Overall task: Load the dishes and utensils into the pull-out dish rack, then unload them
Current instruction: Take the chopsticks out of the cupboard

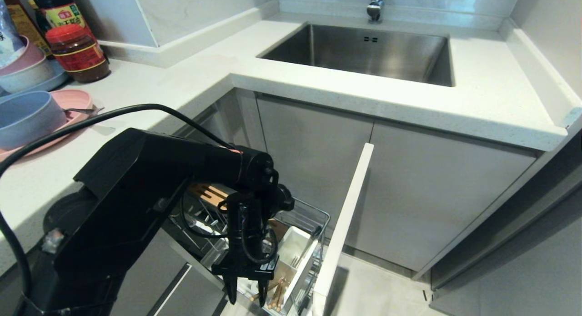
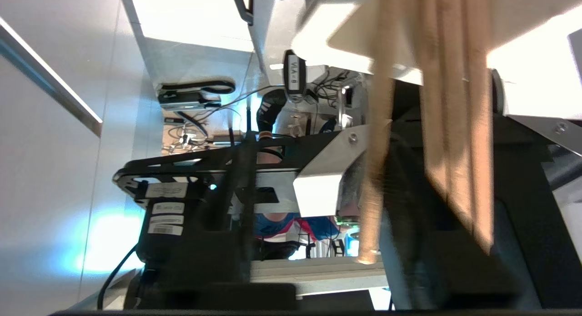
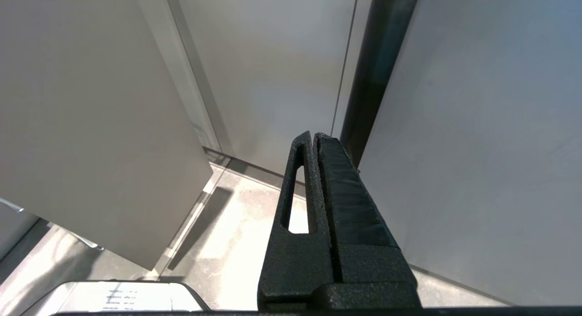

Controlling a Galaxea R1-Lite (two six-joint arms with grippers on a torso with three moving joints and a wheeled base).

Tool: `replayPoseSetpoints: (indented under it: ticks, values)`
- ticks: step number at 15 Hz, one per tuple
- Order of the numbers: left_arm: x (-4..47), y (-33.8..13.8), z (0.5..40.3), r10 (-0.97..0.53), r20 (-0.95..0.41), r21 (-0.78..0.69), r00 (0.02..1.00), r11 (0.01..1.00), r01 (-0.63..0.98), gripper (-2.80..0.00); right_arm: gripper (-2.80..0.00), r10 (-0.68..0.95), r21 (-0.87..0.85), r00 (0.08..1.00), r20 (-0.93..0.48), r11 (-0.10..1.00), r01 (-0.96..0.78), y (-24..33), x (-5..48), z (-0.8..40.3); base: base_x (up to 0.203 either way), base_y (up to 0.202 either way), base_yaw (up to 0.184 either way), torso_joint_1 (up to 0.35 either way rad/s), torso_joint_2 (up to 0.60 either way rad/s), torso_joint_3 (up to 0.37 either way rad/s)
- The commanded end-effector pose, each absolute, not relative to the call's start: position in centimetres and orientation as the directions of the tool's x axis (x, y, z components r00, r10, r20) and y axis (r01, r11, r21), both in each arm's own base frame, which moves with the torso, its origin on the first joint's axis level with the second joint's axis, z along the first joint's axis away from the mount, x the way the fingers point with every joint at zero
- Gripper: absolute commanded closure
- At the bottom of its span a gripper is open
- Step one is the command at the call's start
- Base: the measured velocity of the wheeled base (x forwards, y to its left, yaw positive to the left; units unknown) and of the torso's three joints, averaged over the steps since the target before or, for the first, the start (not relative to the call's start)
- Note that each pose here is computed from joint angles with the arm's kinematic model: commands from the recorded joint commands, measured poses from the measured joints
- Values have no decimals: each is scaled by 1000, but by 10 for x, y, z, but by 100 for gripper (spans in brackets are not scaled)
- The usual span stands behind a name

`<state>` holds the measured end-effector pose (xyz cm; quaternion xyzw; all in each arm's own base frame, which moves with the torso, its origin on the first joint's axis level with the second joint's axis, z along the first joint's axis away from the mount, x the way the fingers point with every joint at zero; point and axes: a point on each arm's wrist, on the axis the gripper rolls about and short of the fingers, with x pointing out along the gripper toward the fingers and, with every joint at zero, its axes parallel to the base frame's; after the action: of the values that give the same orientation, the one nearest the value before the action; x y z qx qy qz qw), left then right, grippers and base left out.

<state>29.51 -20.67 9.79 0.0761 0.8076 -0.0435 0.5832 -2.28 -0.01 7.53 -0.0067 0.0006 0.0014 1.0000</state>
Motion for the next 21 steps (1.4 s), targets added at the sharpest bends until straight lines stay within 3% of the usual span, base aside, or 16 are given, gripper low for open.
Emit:
replayPoseSetpoints:
  ticks: [1, 8, 11, 21]
  values:
    - [294, -207, 98, 74, -946, 20, -315, 985, 173, 0, 0, 3, -14, 1000, -2, 1000, -3, 0, -23, 75, 0, 0, 0, 0, 0, 0]
    - [291, -209, 100, 73, -944, 18, -322, 985, 171, 0, 0, 3, -14, 1000, -2, 1000, -3, 0, -23, 75, 0, 0, 0, 0, 0, 0]
    - [276, -206, 131, 47, -956, -4, -290, 985, 171, 0, 0, 3, -14, 1000, -2, 1000, -3, 0, -23, 75, 0, 0, 0, 0, 0, 0]
    - [191, -162, 260, -137, -990, -142, -37, 963, 229, 0, 0, 3, -14, 1000, -2, 1000, -3, 0, -23, 75, 0, 0, 0, 0, 0, 0]
